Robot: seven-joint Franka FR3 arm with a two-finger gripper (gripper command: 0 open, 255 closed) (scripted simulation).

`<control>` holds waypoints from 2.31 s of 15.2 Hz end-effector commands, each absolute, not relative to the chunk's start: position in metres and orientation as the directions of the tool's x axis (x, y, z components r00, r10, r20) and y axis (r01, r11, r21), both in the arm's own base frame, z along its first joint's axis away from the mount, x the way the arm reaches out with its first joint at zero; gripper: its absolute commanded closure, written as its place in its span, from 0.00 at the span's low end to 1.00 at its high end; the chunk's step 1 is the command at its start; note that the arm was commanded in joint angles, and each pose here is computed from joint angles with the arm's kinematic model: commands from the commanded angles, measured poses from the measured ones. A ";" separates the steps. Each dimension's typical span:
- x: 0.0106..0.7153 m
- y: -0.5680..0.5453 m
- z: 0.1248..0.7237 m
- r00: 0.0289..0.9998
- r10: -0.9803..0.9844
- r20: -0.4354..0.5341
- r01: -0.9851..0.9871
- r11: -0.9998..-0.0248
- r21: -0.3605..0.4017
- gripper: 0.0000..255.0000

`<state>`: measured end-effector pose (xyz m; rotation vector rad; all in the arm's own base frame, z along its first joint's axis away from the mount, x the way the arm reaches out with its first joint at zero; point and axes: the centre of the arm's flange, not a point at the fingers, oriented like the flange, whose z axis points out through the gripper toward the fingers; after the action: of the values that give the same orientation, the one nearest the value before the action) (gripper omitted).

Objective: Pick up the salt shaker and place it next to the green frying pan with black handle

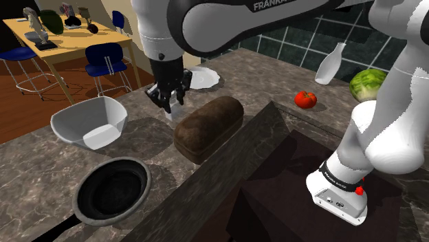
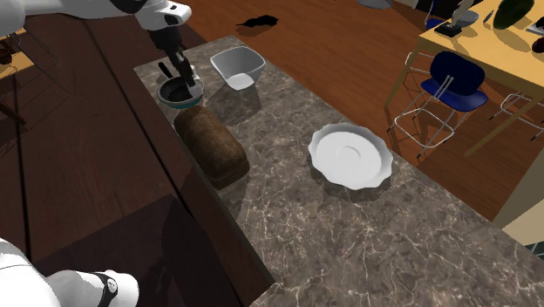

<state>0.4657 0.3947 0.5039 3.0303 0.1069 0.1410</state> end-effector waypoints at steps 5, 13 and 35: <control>0.440 0.471 0.505 0.993 0.073 0.089 0.063 -0.992 0.109 1.00; 0.440 0.471 0.462 0.993 0.073 0.089 0.063 -0.992 0.109 1.00; 0.440 0.471 0.350 0.993 0.073 0.089 0.063 -0.992 0.109 1.00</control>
<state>0.4403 0.4712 0.3528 3.0301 0.1040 0.1401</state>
